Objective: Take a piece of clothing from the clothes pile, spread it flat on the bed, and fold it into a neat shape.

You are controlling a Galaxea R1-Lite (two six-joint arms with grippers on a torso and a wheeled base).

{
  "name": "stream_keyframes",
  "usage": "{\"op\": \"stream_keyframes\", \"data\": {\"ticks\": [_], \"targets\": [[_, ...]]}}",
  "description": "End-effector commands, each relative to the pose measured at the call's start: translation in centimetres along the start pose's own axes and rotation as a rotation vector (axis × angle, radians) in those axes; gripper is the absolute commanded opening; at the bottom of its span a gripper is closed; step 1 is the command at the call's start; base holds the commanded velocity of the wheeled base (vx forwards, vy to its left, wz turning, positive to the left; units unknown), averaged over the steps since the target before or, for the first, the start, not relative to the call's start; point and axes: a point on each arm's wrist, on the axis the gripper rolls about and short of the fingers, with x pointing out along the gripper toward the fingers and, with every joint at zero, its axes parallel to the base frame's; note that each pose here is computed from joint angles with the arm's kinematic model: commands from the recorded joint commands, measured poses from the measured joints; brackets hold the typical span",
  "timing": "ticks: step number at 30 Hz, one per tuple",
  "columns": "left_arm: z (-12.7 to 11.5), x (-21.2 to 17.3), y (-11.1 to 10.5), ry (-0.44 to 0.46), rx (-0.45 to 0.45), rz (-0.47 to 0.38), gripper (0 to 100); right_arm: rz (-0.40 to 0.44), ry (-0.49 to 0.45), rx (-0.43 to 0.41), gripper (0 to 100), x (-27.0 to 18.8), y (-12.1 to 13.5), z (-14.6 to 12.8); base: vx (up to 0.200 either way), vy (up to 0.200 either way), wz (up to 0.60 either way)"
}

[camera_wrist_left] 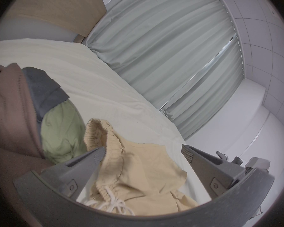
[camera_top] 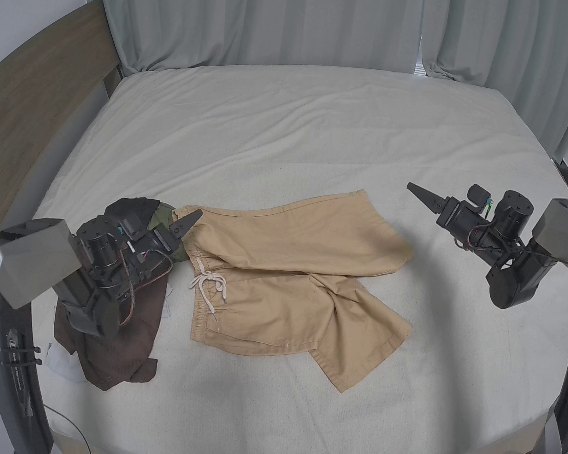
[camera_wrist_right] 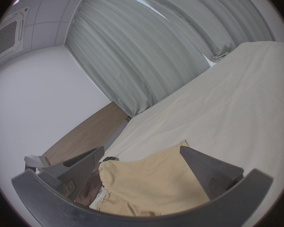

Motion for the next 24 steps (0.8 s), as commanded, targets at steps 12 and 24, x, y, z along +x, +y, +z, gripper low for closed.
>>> {"op": "stream_keyframes", "data": {"ticks": [12, 24], "targets": [[1.1, -8.2, -4.7, 0.088, 0.054, -0.056, 100, -0.099, 0.223, -0.004, 100, -8.0, 4.2, -4.0, 0.0, 0.0, 0.0], [-0.1, -8.6, -4.7, 0.14, 0.12, -0.065, 100, -0.158, 0.347, 0.033, 100, -10.5, 4.2, -6.6, 0.0, 0.0, 0.0]]}}
